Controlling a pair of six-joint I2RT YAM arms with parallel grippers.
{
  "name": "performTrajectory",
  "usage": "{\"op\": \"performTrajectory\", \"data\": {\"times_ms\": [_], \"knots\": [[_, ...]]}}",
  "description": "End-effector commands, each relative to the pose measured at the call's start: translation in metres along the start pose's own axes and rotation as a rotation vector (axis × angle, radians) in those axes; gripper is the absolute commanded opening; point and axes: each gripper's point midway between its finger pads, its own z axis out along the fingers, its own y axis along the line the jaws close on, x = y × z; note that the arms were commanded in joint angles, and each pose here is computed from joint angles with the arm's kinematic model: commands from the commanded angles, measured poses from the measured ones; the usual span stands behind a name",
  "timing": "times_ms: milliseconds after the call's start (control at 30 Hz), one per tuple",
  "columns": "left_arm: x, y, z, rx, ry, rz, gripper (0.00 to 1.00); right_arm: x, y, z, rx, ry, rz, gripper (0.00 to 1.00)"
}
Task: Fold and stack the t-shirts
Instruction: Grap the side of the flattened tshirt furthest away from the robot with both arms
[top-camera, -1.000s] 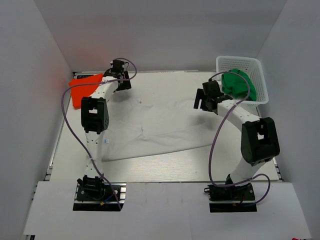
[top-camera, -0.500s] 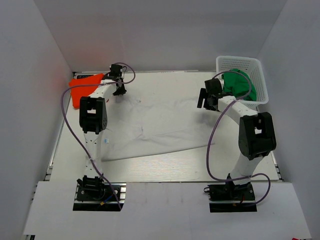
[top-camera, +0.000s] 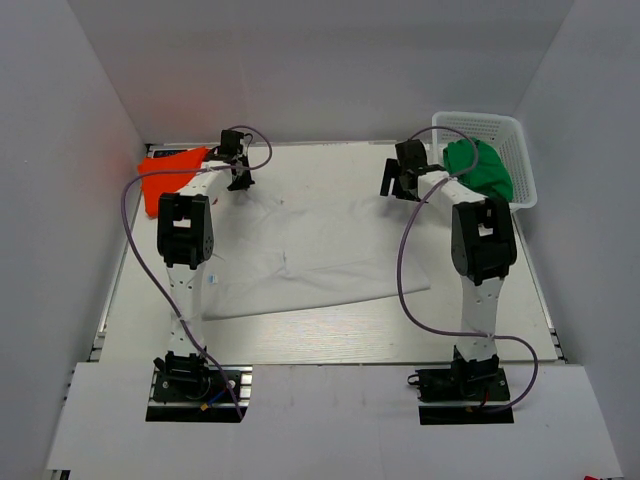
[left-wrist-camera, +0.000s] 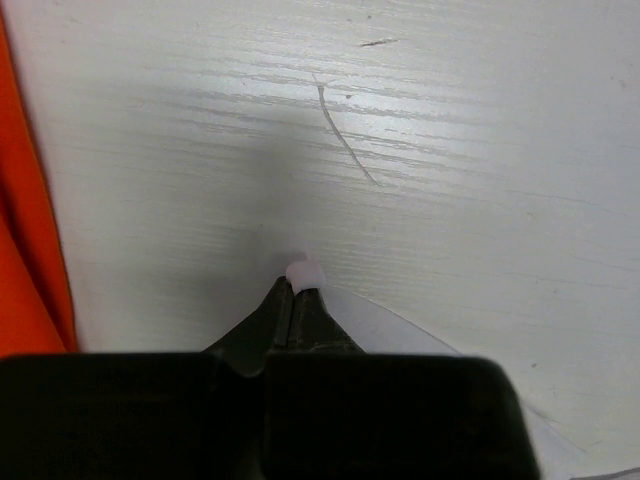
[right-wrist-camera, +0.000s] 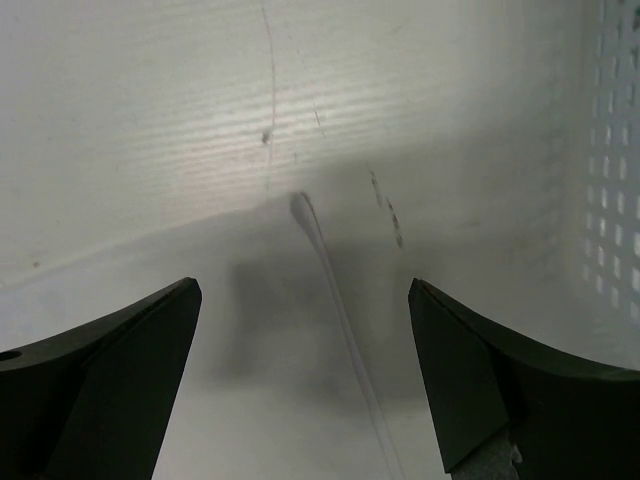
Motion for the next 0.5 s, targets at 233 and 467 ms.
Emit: {"op": "performTrajectory", "data": {"times_ms": [233, 467], "knots": [[-0.005, -0.011, -0.023, 0.067, -0.005, 0.018, 0.0, -0.036, 0.03, 0.042, -0.083, -0.074, 0.027, 0.9], [-0.007, -0.006, -0.022, 0.036, -0.013, 0.009, 0.0, -0.017, 0.023, 0.043, -0.068, -0.05, 0.04, 0.51]]}}
